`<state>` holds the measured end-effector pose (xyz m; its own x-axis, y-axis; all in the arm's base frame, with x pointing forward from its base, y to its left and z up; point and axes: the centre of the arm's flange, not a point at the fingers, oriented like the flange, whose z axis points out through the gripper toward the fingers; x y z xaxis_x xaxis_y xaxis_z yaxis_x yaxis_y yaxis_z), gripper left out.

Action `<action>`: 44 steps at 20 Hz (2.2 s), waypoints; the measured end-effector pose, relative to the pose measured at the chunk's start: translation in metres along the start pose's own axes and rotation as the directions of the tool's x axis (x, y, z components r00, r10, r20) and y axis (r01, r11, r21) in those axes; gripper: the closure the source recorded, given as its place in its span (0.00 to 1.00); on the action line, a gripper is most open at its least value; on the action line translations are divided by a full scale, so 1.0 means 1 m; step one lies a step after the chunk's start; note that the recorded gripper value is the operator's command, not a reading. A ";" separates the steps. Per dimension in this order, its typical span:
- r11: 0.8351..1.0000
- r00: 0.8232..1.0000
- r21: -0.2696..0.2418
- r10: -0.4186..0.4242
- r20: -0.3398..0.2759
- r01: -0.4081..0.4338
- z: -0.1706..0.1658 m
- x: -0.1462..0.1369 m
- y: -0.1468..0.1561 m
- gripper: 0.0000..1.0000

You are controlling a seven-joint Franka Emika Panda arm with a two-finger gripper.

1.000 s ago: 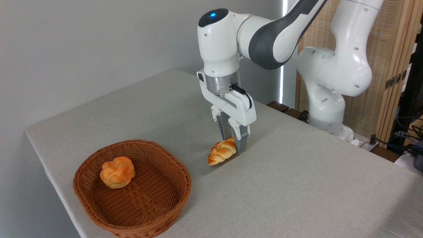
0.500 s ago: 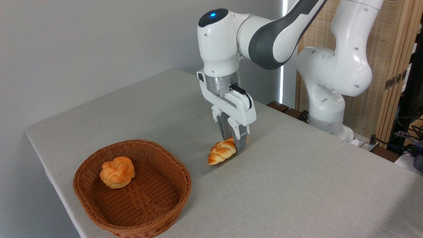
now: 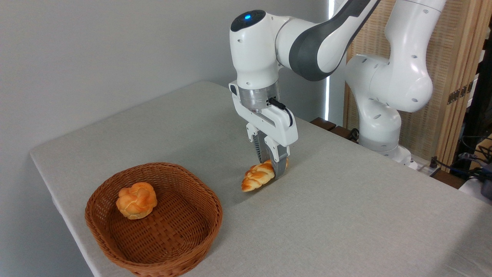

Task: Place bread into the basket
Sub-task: 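Close the gripper on the braided bread roll, then lift the braided roll and carry it over the wicker basket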

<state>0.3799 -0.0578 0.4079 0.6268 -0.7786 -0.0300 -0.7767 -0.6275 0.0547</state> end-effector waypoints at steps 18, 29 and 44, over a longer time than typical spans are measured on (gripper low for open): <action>0.998 0.997 0.063 0.001 -0.077 0.004 -0.049 0.015 -0.013 0.61; 0.994 0.981 0.106 -0.021 -0.192 0.041 -0.145 0.061 -0.059 0.61; 0.986 0.970 0.138 -0.059 -0.235 0.093 -0.138 0.135 -0.123 0.60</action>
<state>0.5686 -0.0840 0.5345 0.6683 -0.7159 0.2022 -0.7160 -0.6928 -0.0861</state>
